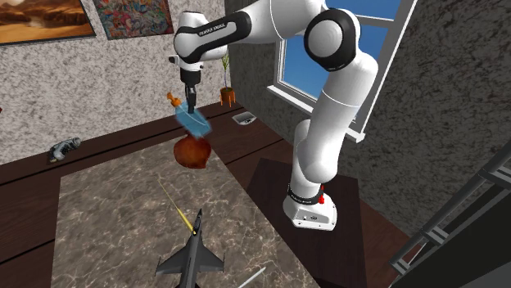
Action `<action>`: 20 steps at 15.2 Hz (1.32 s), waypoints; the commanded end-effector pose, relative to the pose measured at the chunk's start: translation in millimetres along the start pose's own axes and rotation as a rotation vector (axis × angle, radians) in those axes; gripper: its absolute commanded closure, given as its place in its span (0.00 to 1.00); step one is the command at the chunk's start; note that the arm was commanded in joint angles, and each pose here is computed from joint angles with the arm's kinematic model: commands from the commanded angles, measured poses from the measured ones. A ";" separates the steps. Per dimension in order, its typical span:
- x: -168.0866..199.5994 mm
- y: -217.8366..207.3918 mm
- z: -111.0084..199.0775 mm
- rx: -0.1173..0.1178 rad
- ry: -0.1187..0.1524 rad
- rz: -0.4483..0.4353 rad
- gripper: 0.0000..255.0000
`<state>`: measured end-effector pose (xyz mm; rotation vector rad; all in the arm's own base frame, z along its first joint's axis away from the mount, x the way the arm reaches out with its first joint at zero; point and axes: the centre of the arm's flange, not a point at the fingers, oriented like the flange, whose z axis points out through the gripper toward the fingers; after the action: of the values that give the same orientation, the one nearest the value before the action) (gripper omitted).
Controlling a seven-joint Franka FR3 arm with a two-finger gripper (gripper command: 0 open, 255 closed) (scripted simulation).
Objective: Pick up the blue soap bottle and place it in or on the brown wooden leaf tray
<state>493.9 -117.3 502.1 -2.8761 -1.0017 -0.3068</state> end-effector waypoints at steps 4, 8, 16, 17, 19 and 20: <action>-5.7 0.5 25.2 -0.001 0.001 0.000 1.00; -10.2 0.8 45.8 -0.001 0.001 0.000 1.00; -13.0 0.9 58.3 -0.001 0.001 0.000 1.00; -13.0 0.9 58.3 -0.001 0.001 0.000 1.00; -12.5 0.5 58.3 -0.001 0.001 0.000 0.00; -12.4 0.3 58.4 -0.001 0.001 0.000 0.00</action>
<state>493.9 -117.0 443.0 -2.8767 -1.0017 -0.3099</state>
